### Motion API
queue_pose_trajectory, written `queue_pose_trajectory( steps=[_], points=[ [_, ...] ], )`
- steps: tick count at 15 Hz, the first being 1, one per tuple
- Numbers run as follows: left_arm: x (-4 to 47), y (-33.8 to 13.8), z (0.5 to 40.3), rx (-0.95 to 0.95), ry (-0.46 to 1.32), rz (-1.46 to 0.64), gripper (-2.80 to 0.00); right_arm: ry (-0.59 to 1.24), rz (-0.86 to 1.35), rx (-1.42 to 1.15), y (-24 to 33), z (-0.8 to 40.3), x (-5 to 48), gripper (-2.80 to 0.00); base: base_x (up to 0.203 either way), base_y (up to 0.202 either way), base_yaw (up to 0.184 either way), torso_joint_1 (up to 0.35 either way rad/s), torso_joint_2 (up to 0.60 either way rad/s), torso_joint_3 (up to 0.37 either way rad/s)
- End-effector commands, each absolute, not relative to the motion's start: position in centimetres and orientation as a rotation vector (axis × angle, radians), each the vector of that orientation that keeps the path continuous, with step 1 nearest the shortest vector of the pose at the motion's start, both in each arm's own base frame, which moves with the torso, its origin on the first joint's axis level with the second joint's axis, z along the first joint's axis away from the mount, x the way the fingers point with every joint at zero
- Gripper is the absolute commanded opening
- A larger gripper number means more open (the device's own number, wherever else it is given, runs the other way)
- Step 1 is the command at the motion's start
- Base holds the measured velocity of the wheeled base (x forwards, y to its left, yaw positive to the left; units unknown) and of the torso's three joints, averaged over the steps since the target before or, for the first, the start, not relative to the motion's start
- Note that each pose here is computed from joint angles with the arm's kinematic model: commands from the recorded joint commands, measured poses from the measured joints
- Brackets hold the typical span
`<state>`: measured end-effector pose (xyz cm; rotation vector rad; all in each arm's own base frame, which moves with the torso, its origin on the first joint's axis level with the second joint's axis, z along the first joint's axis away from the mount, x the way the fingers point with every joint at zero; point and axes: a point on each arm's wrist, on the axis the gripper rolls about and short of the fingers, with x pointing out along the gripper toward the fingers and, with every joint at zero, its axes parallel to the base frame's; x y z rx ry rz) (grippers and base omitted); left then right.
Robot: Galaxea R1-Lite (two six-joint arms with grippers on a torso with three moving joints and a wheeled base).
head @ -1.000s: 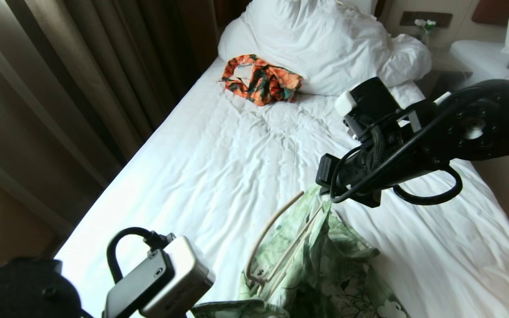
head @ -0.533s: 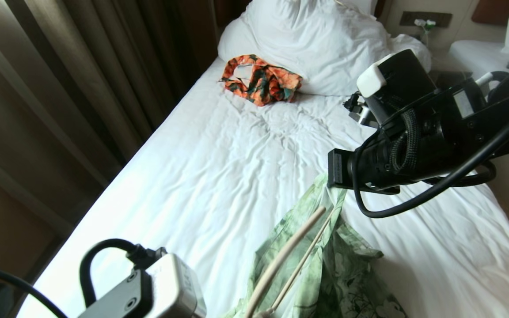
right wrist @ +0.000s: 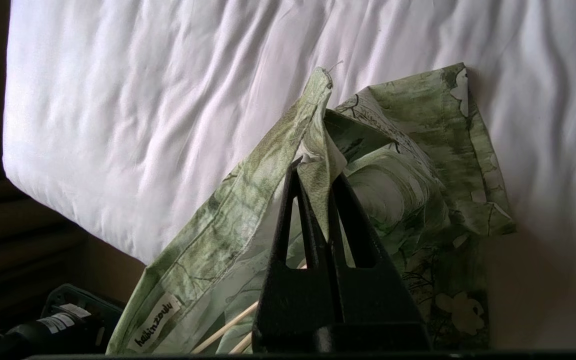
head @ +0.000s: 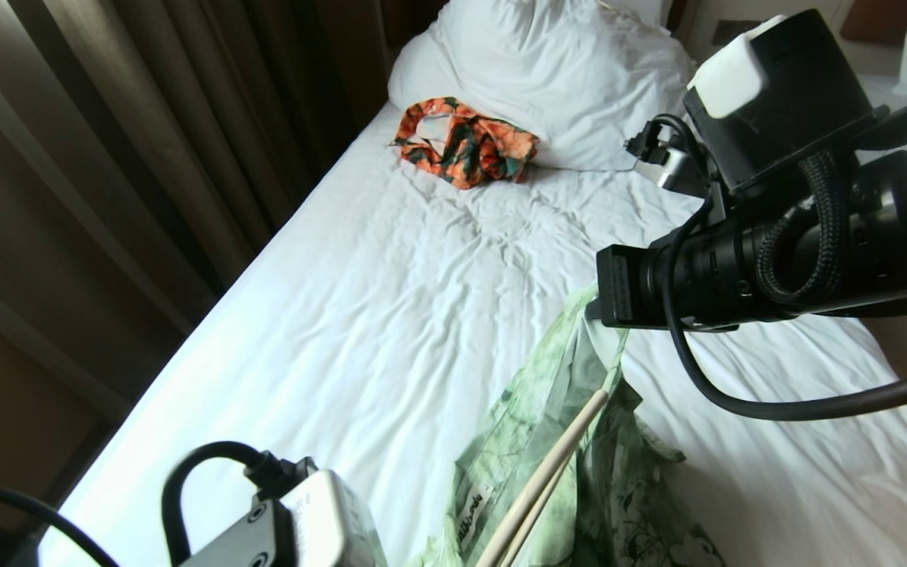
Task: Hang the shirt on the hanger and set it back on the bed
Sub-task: Hook the other side of the shirt onto the hanger
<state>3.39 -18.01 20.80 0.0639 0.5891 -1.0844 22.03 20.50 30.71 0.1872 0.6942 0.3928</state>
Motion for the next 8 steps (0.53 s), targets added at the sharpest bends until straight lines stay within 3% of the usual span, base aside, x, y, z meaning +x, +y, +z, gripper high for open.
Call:
queue_pose_trajectory(
  steps=[1,8],
  points=[
    [3.7,-18.8,20.5,0.074,0.602,-1.072,-2.8,0.674,0.417,0.198,20.1,31.6,20.9,-2.8,0.0,0.0,0.0,0.0,0.0,0.0],
    [6.9,-22.0,19.8,0.031,0.65,-1.053,-2.8,0.668,0.527,0.229,18.2,33.0,18.8,-2.8,0.0,0.0,0.0,0.0,0.0,0.0]
  ],
)
